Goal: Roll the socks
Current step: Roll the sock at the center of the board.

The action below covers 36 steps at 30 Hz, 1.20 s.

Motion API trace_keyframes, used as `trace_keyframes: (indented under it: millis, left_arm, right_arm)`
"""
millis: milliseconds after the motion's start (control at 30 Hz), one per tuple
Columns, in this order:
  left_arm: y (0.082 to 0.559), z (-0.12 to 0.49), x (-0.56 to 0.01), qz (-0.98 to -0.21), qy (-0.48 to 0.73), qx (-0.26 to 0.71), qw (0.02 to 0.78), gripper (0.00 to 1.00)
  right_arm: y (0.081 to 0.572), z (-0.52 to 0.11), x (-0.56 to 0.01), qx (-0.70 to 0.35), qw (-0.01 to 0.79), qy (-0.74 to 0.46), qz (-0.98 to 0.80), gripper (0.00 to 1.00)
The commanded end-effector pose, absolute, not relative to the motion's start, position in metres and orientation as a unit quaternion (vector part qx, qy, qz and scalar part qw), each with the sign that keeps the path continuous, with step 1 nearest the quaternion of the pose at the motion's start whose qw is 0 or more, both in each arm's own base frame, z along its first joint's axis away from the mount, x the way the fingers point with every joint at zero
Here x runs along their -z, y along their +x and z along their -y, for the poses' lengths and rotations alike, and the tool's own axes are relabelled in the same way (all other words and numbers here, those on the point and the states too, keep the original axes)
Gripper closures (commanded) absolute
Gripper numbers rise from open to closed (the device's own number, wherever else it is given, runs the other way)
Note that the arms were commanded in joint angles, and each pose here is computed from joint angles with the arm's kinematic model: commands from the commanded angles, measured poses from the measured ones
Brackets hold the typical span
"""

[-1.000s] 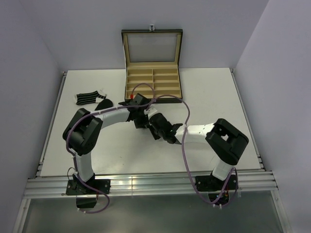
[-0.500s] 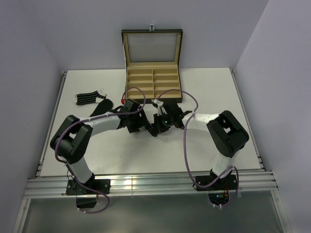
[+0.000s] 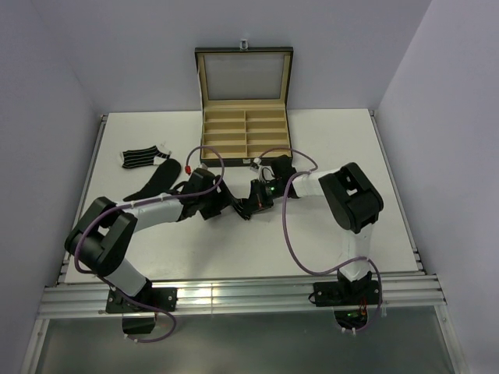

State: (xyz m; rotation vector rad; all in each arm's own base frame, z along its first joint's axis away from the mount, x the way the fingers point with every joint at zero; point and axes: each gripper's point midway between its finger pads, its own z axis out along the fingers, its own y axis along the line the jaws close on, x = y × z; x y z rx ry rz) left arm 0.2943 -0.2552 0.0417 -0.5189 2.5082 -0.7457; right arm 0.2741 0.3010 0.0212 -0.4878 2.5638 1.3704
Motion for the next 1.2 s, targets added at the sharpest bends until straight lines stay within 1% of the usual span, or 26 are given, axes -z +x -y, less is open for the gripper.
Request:
trace_keyframes:
  millis: [0,200,500,667,933,967,1000,1033,1067,1100,1133,1167]
  left_arm:
    - [0.305,0.261,-0.051,-0.9,-0.191,0.296,0.256,0.21]
    - [0.309,0.268,-0.041,-0.904,-0.189,0.295,0.245,0.29]
    - [0.312,0.274,-0.029,-0.91,-0.185,0.291,0.232,0.36]
    - [0.311,0.271,-0.015,-0.92,-0.189,0.265,0.221,0.45]
    - [0.301,0.264,0.009,-0.936,-0.192,0.222,0.194,0.73]
    - [0.301,0.264,0.01,-0.937,-0.19,0.219,0.194,0.76]
    - [0.298,0.263,0.012,-0.94,-0.188,0.212,0.189,0.83]
    - [0.299,0.264,0.011,-0.94,-0.187,0.211,0.191,0.86]
    - [0.298,0.264,0.013,-0.943,-0.183,0.207,0.188,0.88]
    - [0.299,0.265,0.011,-0.943,-0.18,0.207,0.188,0.93]
    - [0.297,0.264,0.013,-0.946,-0.178,0.201,0.183,0.96]
    - [0.296,0.263,0.015,-0.948,-0.173,0.197,0.179,0.97]
  right_arm:
    - [0.273,-0.297,-0.007,-0.466,0.062,-0.134,-0.872,1.0]
    - [0.276,-0.29,0.003,-0.474,0.04,-0.103,-0.874,1.0]
    - [0.278,-0.285,0.012,-0.475,0.024,-0.079,-0.876,1.0]
    - [0.28,-0.281,0.019,-0.475,0.016,-0.063,-0.878,1.0]
    - [0.286,-0.274,0.021,-0.452,0.032,-0.051,-0.89,1.0]
    - [0.287,-0.274,0.02,-0.45,0.037,-0.052,-0.891,0.98]
    - [0.289,-0.273,0.013,-0.45,0.049,-0.057,-0.89,0.95]
    - [0.29,-0.271,0.013,-0.442,0.059,-0.057,-0.893,0.92]
    - [0.291,-0.269,0.011,-0.436,0.069,-0.06,-0.895,0.84]
    - [0.294,-0.27,0.0,-0.434,0.089,-0.069,-0.894,0.8]
    - [0.294,-0.267,-0.003,-0.428,0.098,-0.07,-0.896,0.77]
    - [0.299,-0.264,-0.005,-0.41,0.122,-0.074,-0.901,0.71]
